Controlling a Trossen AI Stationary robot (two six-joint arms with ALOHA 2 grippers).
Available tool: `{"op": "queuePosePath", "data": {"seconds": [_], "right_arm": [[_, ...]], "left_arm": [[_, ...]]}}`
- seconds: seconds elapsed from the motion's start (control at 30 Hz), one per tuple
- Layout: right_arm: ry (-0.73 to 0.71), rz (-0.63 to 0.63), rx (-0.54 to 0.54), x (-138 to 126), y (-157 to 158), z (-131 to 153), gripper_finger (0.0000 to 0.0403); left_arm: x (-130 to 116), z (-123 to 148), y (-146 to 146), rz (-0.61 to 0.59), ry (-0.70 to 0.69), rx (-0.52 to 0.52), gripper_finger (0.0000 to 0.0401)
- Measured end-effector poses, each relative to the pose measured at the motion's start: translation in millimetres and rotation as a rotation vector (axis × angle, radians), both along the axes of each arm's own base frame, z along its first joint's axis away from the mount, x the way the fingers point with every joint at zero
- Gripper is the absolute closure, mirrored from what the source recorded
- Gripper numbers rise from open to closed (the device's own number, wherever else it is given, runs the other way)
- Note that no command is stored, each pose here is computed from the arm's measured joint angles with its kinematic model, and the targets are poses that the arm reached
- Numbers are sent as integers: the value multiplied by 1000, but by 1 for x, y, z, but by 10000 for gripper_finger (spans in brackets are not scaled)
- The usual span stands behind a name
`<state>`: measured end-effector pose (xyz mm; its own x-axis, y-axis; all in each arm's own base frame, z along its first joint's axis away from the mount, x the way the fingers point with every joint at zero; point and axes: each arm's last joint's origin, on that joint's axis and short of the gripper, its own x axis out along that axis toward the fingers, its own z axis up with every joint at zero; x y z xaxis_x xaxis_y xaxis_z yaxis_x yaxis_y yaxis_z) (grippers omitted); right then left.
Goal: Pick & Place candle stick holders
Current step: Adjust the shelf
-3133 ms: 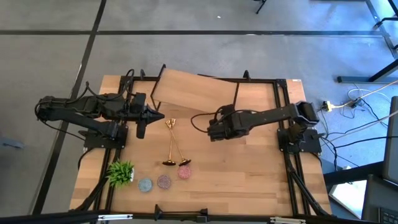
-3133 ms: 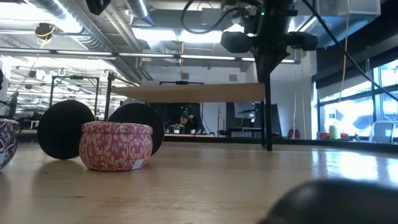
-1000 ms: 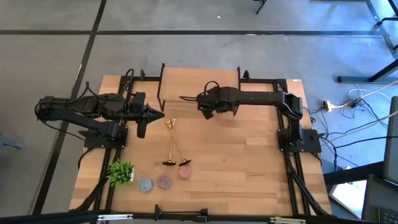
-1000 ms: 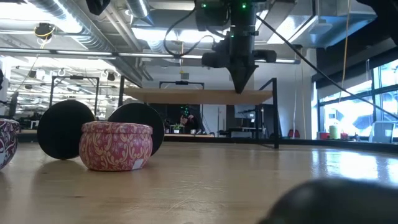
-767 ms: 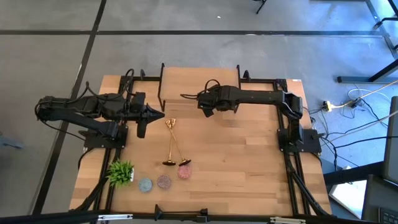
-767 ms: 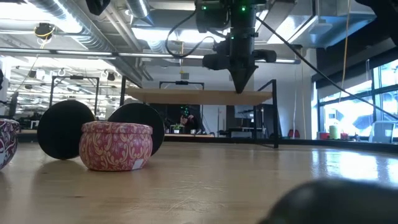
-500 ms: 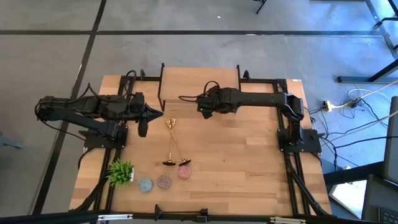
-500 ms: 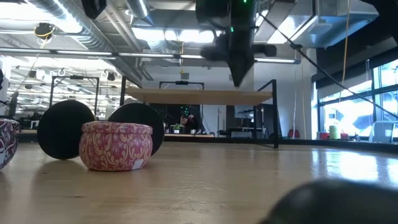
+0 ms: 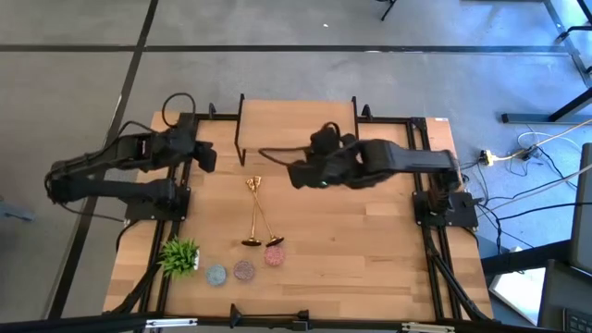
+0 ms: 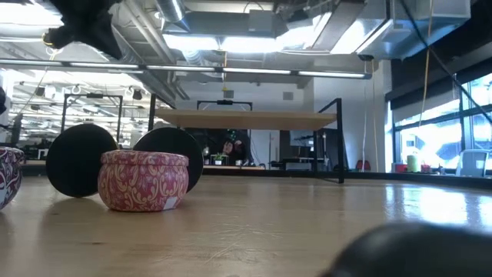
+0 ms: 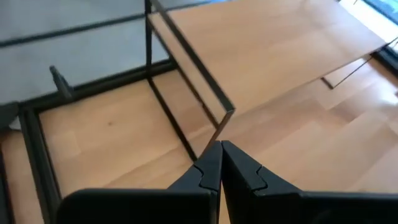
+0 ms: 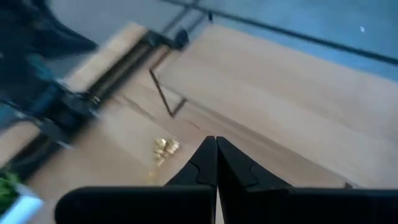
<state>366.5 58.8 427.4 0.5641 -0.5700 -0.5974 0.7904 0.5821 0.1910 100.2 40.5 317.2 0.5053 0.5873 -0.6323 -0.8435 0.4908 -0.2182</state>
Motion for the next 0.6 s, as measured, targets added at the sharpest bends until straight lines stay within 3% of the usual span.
{"op": "queuePosePath", "data": {"seconds": [0.27, 0.47, 0.6], "right_arm": [[-3, 81, 27, -30, 41, 9, 403], [-5, 88, 73, -43, 65, 7, 403], [-8, 113, 68, -48, 76, 7, 403]], "left_arm": [[18, -31, 36, 31, 53, -244, 399], [19, -39, 74, 150, -14, -223, 399], [23, -44, 99, 163, -108, -270, 399]]}}
